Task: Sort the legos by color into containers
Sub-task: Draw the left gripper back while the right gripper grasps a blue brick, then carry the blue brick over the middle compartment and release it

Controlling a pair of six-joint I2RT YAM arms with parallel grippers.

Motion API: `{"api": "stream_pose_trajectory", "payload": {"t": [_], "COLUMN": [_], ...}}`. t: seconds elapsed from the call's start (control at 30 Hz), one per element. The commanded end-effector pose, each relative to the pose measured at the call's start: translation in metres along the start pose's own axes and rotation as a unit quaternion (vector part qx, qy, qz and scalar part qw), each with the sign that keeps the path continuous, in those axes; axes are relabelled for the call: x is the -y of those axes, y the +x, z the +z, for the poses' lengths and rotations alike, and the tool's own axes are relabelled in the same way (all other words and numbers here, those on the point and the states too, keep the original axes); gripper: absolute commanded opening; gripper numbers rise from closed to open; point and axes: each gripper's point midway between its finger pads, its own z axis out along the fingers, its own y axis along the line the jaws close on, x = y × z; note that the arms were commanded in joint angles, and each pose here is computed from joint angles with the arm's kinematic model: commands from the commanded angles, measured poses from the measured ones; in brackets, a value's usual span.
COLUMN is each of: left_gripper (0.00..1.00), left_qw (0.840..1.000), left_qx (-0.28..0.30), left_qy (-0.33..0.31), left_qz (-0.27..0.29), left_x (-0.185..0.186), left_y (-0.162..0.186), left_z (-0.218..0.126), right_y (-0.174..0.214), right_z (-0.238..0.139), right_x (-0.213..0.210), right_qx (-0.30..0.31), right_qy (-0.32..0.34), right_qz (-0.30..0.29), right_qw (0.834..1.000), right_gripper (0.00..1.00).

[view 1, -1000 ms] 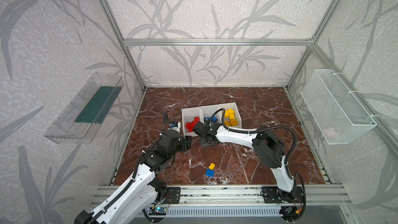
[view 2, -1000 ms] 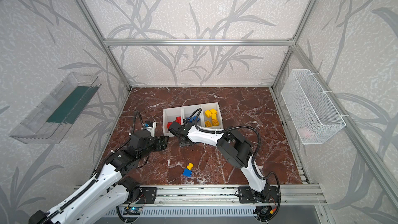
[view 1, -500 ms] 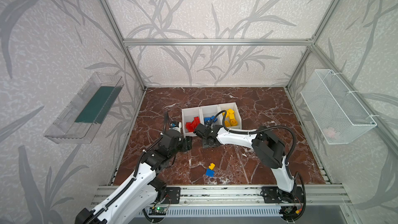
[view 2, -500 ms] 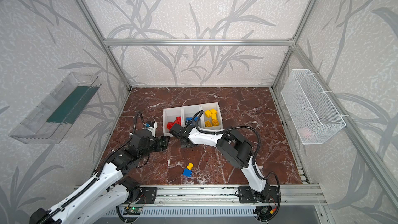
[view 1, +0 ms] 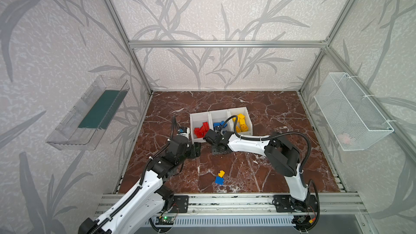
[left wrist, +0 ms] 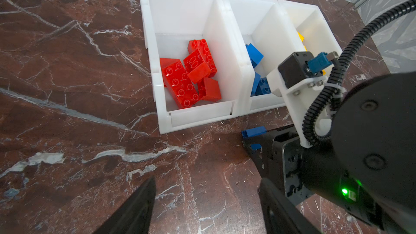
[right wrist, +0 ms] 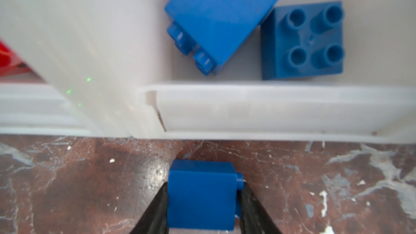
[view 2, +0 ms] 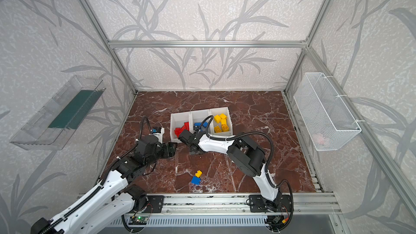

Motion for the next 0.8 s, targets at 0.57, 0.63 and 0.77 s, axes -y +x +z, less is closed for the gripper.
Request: {"api": "stream_pose_trajectory", "payload": {"t": [0.57,0.63,0.77], "left_gripper": [0.75,0.75,0.75], "left_qw": [1.000,1.000,1.000], "left_qx": [0.003,0.003,0.001], "left_qy": [-0.018,-0.018,-0.018], "left_qz": [-0.015,-0.016,-0.018], "left_x": [-0.010,-0.010,-0.011], "left_y": [0.005,0.005,0.007], "left_z": [0.002,0.002,0.001], "right_y": [-0.084,-0.100,-0.128], "right_z": [-0.079,-0.073,-0.064], "right_x": [0.022,0.022,0.021], "right_qx": [0.072,0.067,0.066], "right_qy": [-0.014,-0.019,-0.028], "right_qz": [-0.081,-0.078,-0.077], "right_qw": [0.994,0.994,0.994], "right_gripper": [0.39,0.39,0.39]}}
